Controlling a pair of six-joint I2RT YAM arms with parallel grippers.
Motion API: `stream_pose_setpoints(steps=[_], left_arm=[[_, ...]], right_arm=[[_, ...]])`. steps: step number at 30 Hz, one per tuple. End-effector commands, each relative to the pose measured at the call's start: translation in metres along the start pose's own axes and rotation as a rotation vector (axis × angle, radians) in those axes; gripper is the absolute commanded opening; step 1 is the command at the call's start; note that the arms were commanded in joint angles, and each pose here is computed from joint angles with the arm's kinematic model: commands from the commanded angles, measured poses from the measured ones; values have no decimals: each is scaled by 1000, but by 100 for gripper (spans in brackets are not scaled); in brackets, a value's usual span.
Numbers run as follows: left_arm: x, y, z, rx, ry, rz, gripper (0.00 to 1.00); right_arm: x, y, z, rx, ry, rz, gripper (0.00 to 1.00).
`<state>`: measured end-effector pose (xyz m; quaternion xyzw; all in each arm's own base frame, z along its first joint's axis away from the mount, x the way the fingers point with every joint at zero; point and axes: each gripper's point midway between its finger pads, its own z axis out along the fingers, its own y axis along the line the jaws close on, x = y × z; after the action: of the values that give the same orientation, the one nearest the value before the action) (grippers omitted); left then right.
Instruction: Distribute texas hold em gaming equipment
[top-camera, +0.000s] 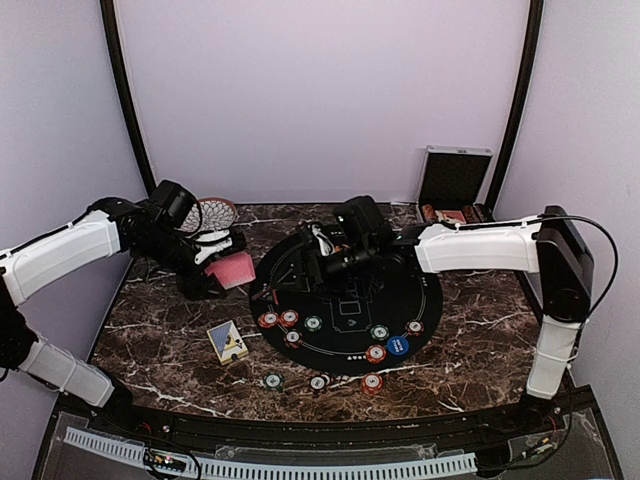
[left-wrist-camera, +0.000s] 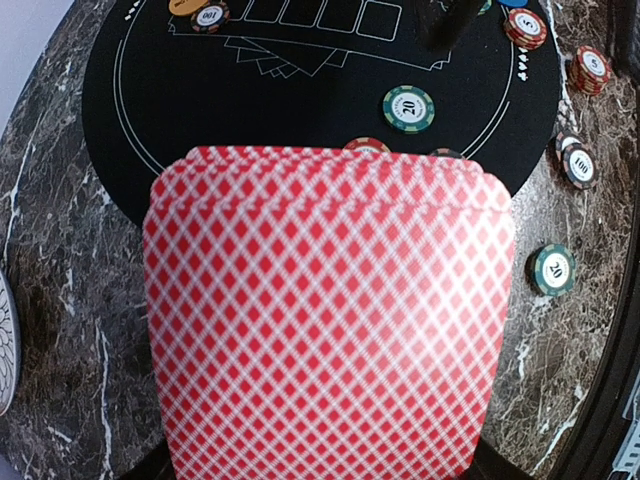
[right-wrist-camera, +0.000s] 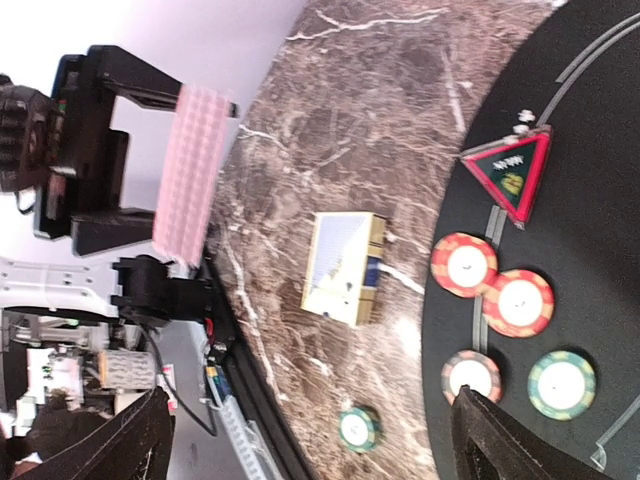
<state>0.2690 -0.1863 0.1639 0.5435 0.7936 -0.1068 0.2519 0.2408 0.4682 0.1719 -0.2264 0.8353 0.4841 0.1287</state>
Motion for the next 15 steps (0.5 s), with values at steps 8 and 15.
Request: stream_pose_setpoints(steps=[8,15], left_arm=[[-29,-8,0,28,-51,42,0],[-35,-14,4,46,-52,61,0]], right_arm=[[-23,46,12,-226,-24,-7,97],[-28,46,25,-262,-8,8,95]])
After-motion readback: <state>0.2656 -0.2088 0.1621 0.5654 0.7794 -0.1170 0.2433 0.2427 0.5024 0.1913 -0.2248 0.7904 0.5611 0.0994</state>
